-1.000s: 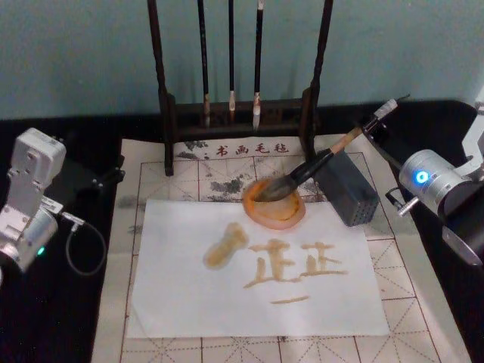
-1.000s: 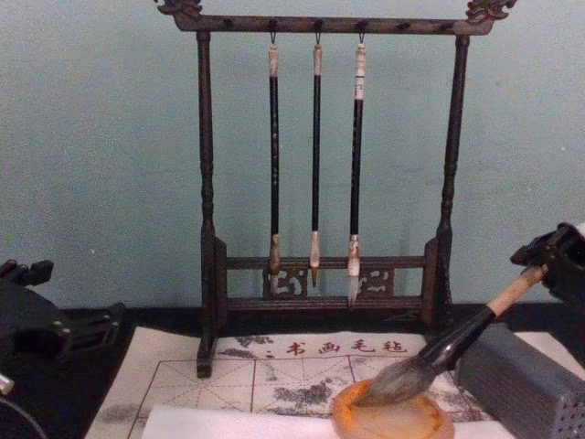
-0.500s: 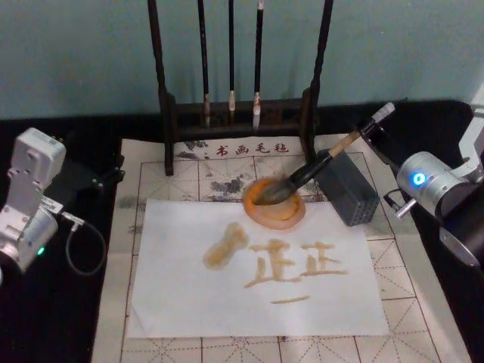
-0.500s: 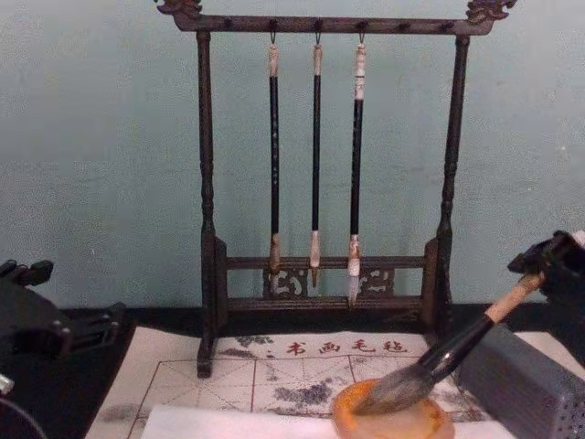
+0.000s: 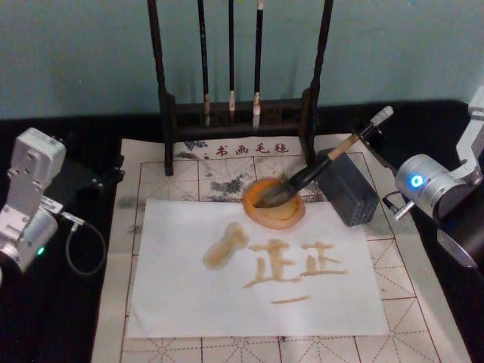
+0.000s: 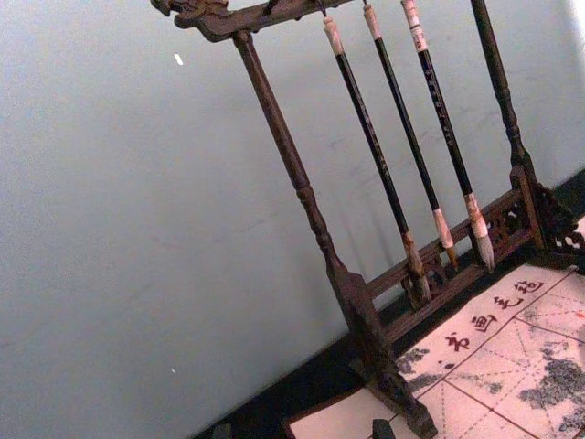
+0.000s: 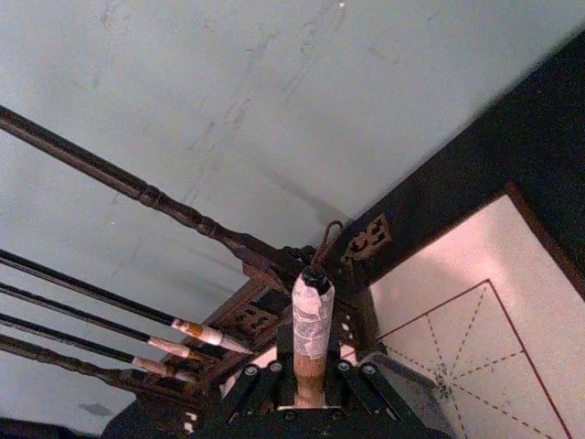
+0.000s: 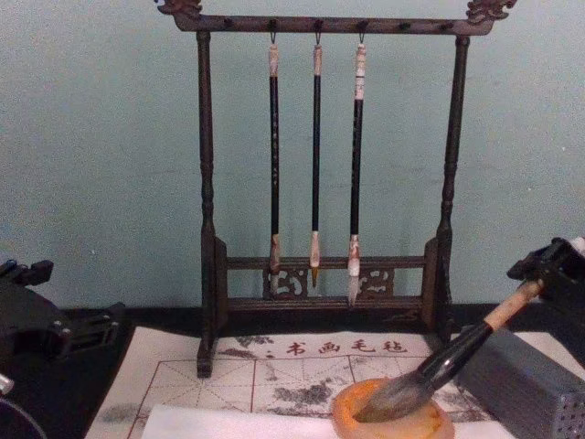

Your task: Pick up the brush from the inkstone, write on the paper, then place the brush back to its original position.

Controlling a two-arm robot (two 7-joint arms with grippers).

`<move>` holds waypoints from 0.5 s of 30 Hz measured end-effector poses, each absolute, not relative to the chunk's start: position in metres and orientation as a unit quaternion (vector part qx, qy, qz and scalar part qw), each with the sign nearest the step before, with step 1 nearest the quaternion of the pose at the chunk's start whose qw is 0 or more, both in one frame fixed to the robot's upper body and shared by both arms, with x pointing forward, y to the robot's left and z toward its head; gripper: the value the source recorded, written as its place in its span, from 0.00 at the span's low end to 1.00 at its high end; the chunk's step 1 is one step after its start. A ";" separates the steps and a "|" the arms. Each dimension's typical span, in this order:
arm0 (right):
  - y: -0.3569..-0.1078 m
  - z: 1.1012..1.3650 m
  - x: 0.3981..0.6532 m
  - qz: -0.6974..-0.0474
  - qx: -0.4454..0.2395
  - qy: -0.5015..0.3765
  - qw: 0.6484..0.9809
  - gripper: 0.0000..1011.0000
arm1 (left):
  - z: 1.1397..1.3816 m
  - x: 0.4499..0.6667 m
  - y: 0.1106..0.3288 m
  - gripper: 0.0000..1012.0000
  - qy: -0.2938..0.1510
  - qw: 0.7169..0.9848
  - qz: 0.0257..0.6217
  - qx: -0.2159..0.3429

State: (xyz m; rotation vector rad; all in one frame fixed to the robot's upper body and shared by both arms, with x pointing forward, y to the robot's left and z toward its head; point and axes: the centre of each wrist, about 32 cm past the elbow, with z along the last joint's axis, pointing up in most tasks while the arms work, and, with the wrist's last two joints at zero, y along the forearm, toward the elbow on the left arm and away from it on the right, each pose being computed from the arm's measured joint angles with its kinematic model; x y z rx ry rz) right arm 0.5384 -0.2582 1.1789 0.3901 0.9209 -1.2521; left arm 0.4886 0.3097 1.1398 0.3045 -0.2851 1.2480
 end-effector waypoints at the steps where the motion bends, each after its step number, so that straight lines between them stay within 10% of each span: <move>1: -0.258 1.179 0.538 -0.561 0.174 0.413 0.696 0.18 | 1.140 0.489 0.310 0.99 -0.132 0.791 0.580 0.141; 15: -0.257 1.178 0.538 -0.565 0.171 0.413 0.693 0.18 | 1.140 0.489 0.310 0.99 -0.132 0.791 0.580 0.141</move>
